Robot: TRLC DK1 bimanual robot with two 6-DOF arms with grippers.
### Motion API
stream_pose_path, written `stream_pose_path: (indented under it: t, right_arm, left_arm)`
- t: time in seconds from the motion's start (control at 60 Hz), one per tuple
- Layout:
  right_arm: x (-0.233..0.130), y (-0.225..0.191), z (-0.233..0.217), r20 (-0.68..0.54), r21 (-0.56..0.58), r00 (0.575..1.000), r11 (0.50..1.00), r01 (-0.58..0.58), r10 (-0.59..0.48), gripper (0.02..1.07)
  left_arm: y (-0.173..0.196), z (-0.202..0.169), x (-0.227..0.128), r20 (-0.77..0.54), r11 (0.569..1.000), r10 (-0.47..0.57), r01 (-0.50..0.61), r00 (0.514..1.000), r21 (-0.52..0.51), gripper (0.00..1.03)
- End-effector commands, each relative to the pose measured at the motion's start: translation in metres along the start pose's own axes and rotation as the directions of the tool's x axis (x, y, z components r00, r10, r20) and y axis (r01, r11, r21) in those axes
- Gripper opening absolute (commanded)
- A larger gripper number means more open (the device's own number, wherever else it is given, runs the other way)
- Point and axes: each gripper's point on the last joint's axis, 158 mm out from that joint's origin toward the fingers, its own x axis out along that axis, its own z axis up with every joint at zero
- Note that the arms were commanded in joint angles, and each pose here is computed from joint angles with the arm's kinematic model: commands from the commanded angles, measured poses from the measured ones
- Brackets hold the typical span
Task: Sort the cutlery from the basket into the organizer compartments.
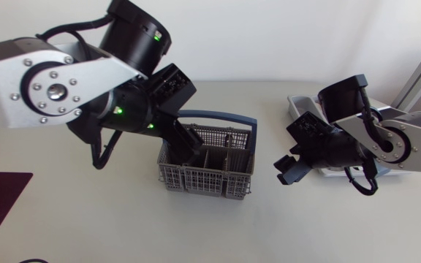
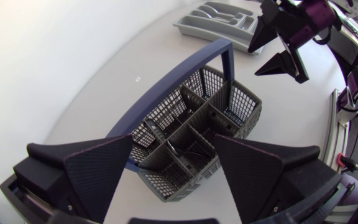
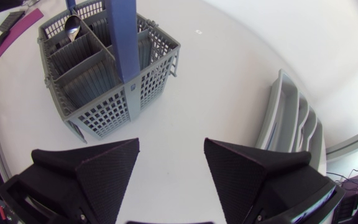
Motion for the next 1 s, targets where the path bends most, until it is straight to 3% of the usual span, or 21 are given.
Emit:
stream_pose_path:
  t: [0.0,0.5,0.733,0.983]
  right_arm:
    - [0.0,0.002,-0.013,-0.017,0.027,1.0,1.0,-0.003,0.003,0.78]
    - [-0.004,0.004,-0.018,-0.005,0.04,1.0,0.999,-0.005,0.005,0.78]
    - [-0.003,0.007,-0.018,0.0,0.037,1.0,0.999,-0.014,0.014,0.78]
    - [-0.002,0.009,-0.02,-0.004,0.035,1.0,0.999,-0.017,0.017,0.78]
  left_arm:
    - [-0.003,-0.002,0.011,-0.046,0.999,0.004,-0.006,0.999,-0.048,0.9]
    - [0.008,-0.032,0.06,-0.221,0.985,0.081,-0.112,0.972,-0.133,0.88]
    - [0.019,-0.042,0.069,-0.261,0.975,0.172,-0.202,0.95,-0.091,0.87]
    - [0.015,-0.044,0.08,-0.269,0.975,0.18,-0.209,0.946,-0.081,0.81]
